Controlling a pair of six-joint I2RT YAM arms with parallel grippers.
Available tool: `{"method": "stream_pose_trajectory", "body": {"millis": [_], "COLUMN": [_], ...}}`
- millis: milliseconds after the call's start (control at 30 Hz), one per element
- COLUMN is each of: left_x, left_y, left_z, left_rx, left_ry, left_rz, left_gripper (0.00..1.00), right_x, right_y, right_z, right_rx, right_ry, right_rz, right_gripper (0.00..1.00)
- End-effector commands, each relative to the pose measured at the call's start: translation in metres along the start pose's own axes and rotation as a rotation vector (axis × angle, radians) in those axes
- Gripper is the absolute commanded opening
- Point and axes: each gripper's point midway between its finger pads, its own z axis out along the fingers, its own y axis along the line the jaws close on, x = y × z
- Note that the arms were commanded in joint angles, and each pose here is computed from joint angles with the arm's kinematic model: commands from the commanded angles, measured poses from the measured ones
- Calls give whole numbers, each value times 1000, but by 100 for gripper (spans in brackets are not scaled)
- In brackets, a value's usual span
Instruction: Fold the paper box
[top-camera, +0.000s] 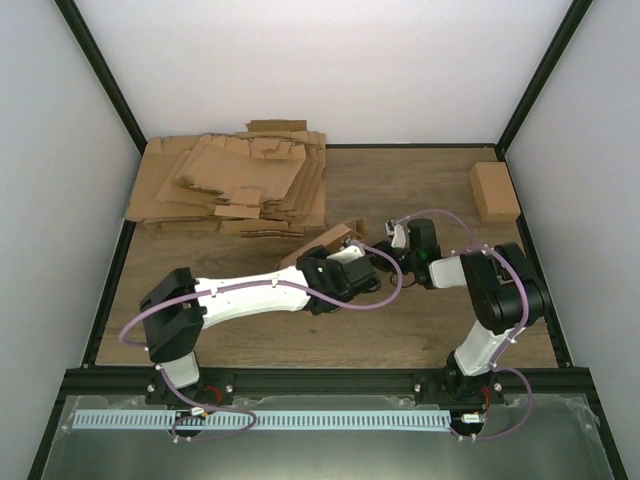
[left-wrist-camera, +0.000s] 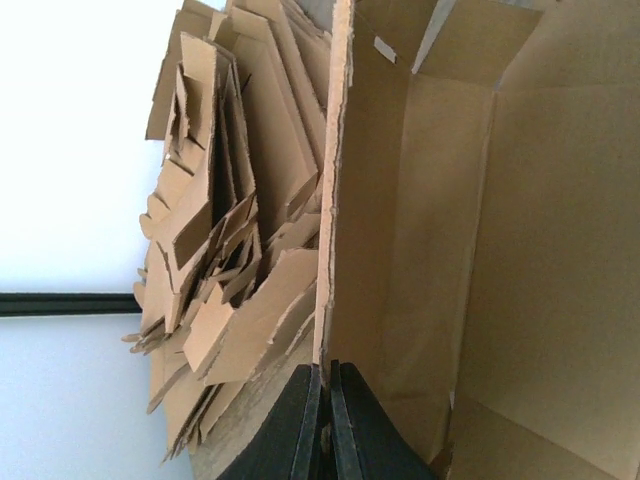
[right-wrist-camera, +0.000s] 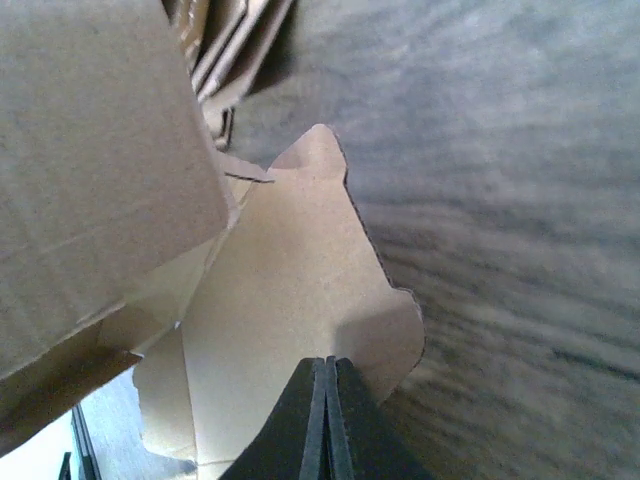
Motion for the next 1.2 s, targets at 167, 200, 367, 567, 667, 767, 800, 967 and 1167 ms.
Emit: {"method": "stream_pose_trajectory", "body": {"millis": [167,200,367,567,667,767,800,967,1167], "left_x": [-2,-1,5,7,5,3,3,2,0], "left_y": [-12,-12,-14,-16,-15,-17,-17,-15,-15], "left_z": [-7,-7,-6,-1,-1,-1,-1,-2,-3], "left_rx": [-40,-37,-39,-75,-80,-68,-67,-71,-60], "left_ry": [-17,-13,-1,8,5,4,4,0,-5], "left_rz": [-30,-33,-43,-16,-14,-9,-8,9,14], "left_gripper": [4,4,4,4,4,4,4,4,4], "right_x": [5,3,0,-9,-11,-20,-24,-43,-49], "right_y": [-1,-1,7,27,42,50,52,58,61], "right_z": [-23,-25,-34,-48,-46,-46,-47,-44,-29], "right_rx": [45,53,44,29,21,50,60,89,79], "right_ry": [-62,-73,-134,-242,-274,-322,-340,-395,-368], "right_rz": [-107,-128,-220,-348,-438,-511,-534,-577,-570], "right_gripper": [1,1,4,14,24,32,36,50,50]}}
